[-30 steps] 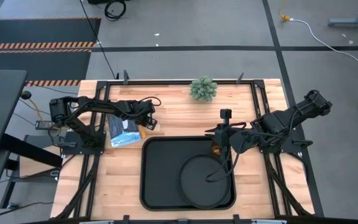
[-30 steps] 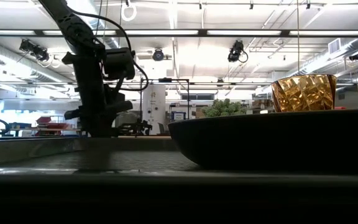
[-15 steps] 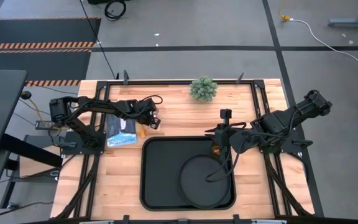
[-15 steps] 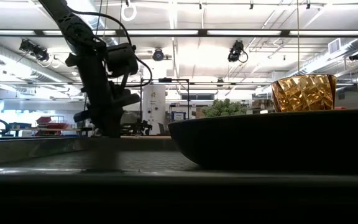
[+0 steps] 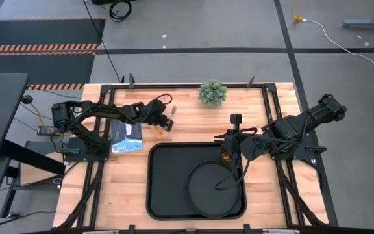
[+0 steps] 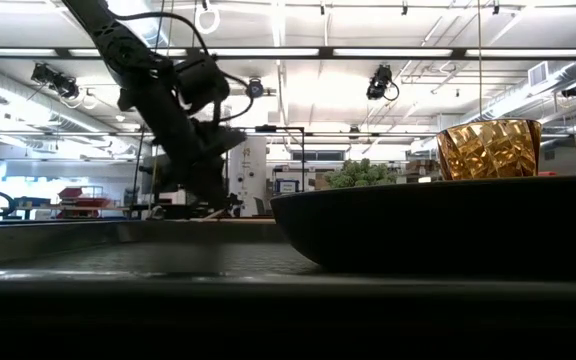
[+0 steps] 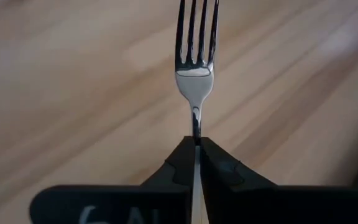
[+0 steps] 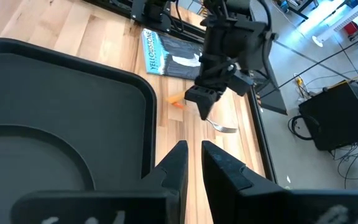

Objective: Pick and place plate/cup/fork/spoon on tray
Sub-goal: Put the orange fork to the left side of the black plate on the black serving tray

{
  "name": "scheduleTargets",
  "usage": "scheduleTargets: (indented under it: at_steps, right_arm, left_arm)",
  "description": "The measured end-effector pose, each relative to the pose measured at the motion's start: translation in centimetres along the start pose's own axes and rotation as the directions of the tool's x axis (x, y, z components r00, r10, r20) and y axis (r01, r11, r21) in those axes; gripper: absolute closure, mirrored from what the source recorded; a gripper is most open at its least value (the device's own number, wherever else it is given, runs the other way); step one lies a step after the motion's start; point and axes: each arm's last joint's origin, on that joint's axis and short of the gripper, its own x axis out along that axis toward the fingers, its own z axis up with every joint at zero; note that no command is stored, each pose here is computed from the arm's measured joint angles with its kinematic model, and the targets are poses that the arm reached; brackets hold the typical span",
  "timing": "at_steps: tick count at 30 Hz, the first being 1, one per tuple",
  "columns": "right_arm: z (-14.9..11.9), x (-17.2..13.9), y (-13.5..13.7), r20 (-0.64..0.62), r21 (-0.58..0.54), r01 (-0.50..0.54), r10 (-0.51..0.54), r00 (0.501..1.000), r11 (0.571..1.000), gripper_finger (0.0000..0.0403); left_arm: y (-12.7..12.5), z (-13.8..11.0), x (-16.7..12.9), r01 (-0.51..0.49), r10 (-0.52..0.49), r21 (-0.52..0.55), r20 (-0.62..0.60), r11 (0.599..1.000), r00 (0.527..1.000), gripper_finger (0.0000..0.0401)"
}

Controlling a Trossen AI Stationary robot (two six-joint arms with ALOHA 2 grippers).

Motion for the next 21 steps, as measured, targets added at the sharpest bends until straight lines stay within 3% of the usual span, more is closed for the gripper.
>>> scheduleTargets:
  at_steps: [6,13,17,21]
  right_arm:
    - [0.0,0.0,0.0,0.000,0.000,0.000,0.000,1.000,1.000,0.0351]
    - [0.0,0.0,0.0,0.000,0.000,0.000,0.000,1.000,1.000,0.0351]
    - [0.0,0.0,0.0,0.000,0.001,0.000,0.000,1.000,1.000,0.0351]
    - [0.1,0.0,0.0,0.005,0.004,0.000,0.000,1.000,1.000,0.0351]
  left_arm:
    - [-0.5,0.9,-0.1,0.042,-0.044,0.025,0.099,0.999,0.994,0.0383]
    - [-1.2,0.6,-0.1,0.068,-0.071,0.038,0.096,0.997,0.993,0.0383]
    - [-2.4,0.3,-0.3,0.203,-0.203,0.014,0.060,0.979,0.977,0.0383]
    - [-3.8,0.6,-0.9,0.376,-0.373,-0.037,0.071,0.926,0.925,0.0383]
